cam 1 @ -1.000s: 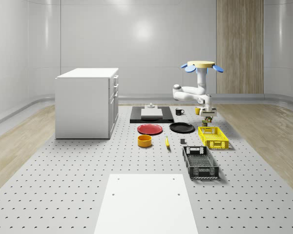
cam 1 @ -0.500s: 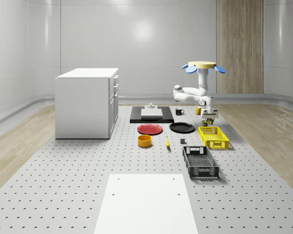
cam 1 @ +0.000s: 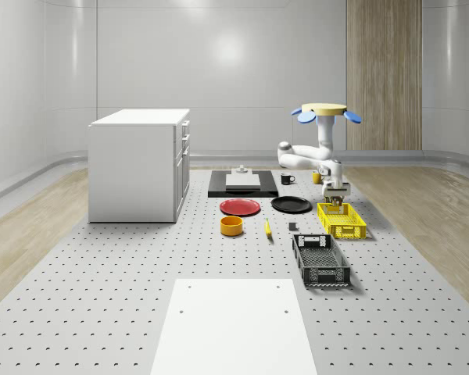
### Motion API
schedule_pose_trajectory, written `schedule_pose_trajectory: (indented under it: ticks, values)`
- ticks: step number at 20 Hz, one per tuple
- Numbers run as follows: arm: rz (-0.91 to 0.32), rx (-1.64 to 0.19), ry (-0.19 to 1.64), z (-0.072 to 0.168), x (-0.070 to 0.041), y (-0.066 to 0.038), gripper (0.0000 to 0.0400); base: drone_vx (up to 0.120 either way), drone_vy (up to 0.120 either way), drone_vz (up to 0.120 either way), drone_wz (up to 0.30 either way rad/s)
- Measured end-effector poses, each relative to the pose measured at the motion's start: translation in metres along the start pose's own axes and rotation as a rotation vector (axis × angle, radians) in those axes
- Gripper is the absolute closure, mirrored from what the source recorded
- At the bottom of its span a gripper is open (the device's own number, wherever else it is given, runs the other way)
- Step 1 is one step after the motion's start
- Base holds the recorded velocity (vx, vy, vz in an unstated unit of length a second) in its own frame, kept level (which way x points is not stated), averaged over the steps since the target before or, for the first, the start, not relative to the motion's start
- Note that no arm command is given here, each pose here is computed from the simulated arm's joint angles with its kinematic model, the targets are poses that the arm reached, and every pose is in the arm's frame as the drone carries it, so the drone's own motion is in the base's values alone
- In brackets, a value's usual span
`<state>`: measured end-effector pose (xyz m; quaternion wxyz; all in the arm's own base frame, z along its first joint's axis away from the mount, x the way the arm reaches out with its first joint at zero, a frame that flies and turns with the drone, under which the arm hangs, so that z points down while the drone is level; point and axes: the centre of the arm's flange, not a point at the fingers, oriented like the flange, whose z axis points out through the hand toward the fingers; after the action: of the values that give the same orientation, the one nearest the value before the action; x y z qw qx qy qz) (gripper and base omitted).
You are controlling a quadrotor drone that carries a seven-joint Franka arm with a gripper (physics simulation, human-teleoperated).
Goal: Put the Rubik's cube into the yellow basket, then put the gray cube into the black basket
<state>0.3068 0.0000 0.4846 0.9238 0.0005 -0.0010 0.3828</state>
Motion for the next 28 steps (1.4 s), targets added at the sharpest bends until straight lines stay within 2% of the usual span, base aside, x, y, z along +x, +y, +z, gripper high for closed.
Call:
schedule_pose_trajectory:
  ticks: [9,13,23,25,28]
  values:
    - [0.000,0.000,0.000,0.000,0.000,0.000,0.0075,0.000,0.000,-0.116,0.000]
    - [0.000,0.000,0.000,0.004,0.000,0.000,0.0075,0.000,0.000,0.000,0.000]
    - [0.000,0.000,0.000,0.033,0.000,0.000,0.0075,0.000,0.000,0.000,0.000]
    - [0.000,0.000,0.000,0.037,0.000,0.000,0.0046,0.000,0.000,0.000,0.000]
    - [0.000,0.000,0.000,0.034,0.000,0.000,0.0022,0.000,0.000,0.000,0.000]
